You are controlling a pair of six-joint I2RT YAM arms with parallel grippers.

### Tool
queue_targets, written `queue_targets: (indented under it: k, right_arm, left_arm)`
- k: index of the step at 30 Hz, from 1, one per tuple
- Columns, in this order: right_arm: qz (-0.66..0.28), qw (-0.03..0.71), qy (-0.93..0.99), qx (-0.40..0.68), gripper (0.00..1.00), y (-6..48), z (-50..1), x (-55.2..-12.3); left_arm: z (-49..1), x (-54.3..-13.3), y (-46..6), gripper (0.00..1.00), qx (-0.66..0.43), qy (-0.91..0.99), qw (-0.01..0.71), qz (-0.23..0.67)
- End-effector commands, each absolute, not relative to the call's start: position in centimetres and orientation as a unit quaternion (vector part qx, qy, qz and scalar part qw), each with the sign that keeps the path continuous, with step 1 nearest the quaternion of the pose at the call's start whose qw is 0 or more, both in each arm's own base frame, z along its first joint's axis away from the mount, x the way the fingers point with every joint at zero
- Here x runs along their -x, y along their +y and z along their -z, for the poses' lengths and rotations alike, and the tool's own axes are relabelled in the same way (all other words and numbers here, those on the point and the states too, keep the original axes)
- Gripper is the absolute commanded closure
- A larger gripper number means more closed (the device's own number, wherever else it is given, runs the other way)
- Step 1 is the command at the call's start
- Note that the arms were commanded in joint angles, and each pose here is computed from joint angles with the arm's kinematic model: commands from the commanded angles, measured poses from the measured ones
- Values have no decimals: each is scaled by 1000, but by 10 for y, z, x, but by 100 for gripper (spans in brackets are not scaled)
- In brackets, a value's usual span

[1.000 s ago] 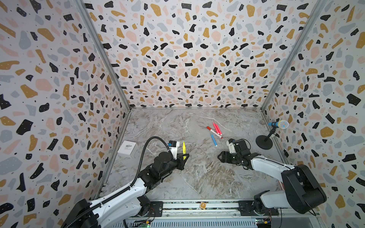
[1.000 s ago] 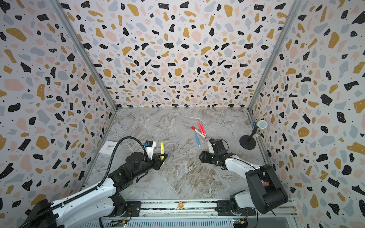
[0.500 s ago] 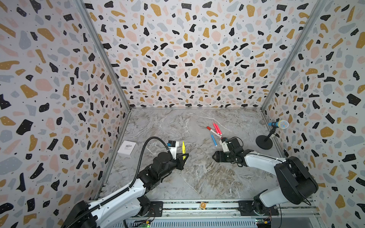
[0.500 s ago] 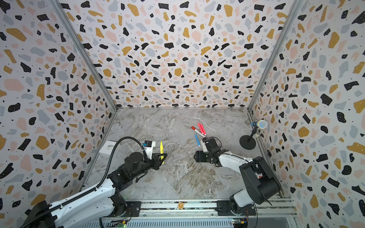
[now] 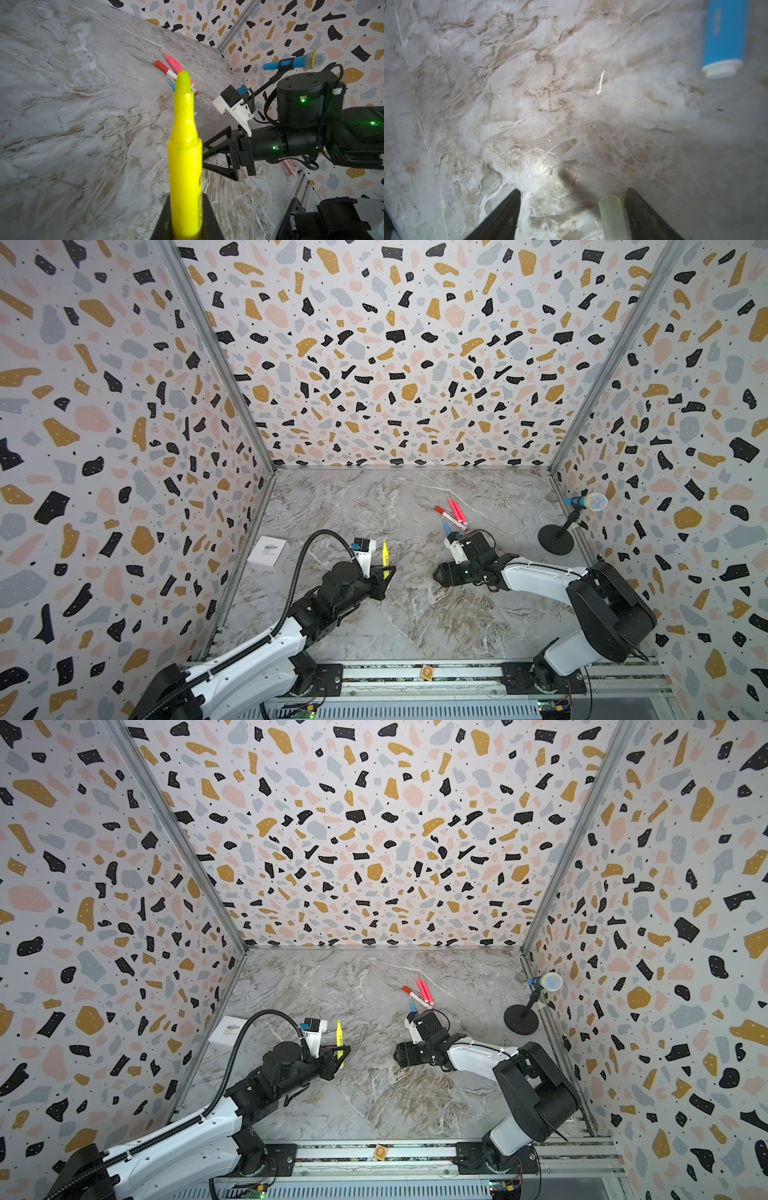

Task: Insert pens into pen caps
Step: Move the pen cap to the center of the table.

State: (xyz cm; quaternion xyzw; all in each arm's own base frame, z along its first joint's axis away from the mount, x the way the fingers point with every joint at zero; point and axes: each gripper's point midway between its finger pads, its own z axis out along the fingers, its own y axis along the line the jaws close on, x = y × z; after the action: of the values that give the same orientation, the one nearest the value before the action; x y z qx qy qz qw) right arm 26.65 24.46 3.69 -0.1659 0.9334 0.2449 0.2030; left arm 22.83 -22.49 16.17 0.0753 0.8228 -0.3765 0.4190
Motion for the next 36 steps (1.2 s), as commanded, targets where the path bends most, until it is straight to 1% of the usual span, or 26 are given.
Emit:
queue_targets:
  k: [1, 5, 12, 17, 22, 29, 36]
  right_arm:
    - [-244, 187, 931, 196, 20, 257, -34, -258]
    - [-252, 171, 927, 217, 24, 267, -32, -244]
    - [-255, 162, 925, 231, 28, 266, -33, -218]
    - [-259, 166, 920, 241, 28, 266, -41, -201]
    - [-255, 174, 918, 248, 28, 267, -48, -198]
    - [-242, 169, 922, 251, 28, 265, -44, -193]
    - [-265, 153, 916, 259, 29, 278, -38, -172]
  left_arm:
    - [-167, -231, -221, 100, -76, 815, 436, 374]
    - [-167, -231, -219, 100, -77, 817, 436, 370]
    - [-167, -230, -214, 100, -74, 818, 438, 366]
    - [-165, -229, -212, 100, -74, 820, 438, 362]
    - [-164, -229, -211, 100, -74, 820, 437, 362]
    - [-163, -227, -208, 100, -71, 821, 436, 361]
    - [-162, -226, -204, 100, -66, 822, 438, 356]
